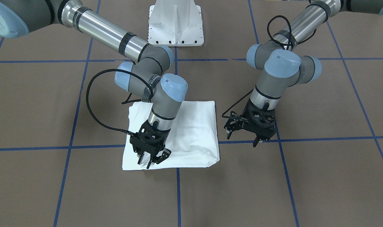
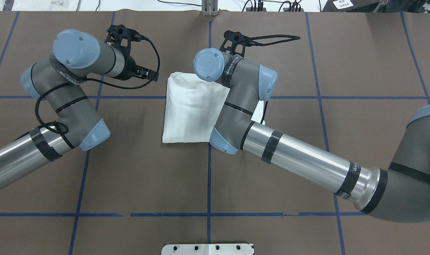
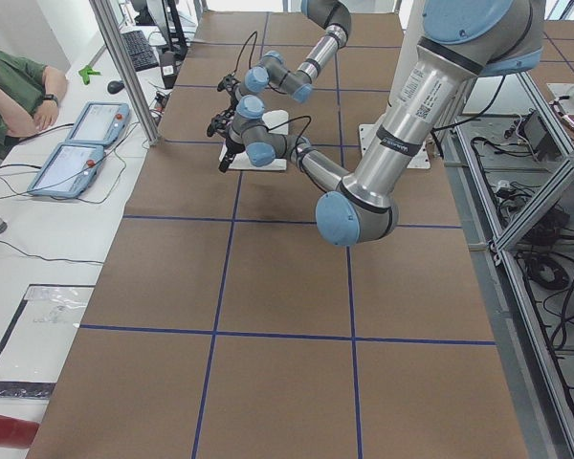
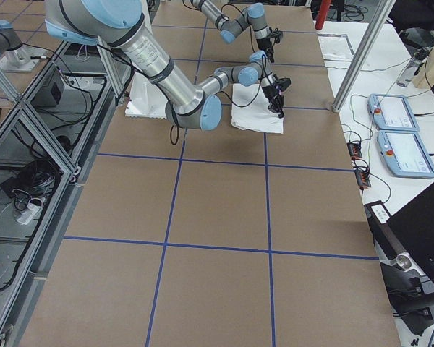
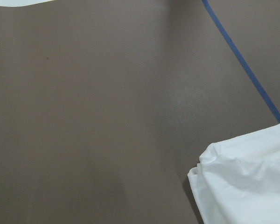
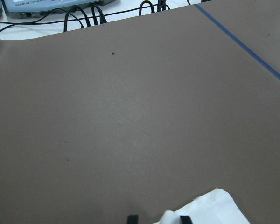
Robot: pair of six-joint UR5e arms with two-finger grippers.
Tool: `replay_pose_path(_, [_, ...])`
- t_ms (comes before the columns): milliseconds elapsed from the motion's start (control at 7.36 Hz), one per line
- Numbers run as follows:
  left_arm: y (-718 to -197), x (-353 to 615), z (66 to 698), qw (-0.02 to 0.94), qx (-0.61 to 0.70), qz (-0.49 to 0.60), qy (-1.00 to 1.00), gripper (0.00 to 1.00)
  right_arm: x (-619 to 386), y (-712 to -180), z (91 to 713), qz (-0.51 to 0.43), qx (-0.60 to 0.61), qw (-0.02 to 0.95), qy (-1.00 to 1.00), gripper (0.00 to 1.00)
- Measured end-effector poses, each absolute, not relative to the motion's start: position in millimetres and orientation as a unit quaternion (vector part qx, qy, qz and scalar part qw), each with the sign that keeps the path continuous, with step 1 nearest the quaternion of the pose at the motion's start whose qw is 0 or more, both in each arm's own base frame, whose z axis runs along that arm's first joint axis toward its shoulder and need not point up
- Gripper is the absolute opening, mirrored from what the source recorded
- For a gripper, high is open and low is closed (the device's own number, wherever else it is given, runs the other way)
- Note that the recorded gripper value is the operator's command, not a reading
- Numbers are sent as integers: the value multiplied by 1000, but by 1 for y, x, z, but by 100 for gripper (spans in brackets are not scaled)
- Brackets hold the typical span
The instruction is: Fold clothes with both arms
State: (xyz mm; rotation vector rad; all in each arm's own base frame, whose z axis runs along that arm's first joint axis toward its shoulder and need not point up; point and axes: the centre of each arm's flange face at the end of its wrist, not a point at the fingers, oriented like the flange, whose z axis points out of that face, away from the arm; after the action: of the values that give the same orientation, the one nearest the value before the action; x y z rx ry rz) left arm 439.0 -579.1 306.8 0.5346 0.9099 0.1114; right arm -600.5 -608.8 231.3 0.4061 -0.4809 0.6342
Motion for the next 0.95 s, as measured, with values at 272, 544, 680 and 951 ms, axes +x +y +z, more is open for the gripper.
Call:
replay_pose_path(272, [-577,458,305,867,238,45,435,100,-573,-621,218,261,182,913,-254,100])
replay_pose_path(544, [-573,496,299,872,214,35,440,100,-534,-623,220,213,169,920,-281,100])
replay_pose_path(680, [-569,510,298,873,205,34,440,100,-518,-620,224,196,167,921,-292,100])
replay_pose_path(951, [-576,532,288,876,199,27,438,100,-504,-616,227,186,167,920,-301,100])
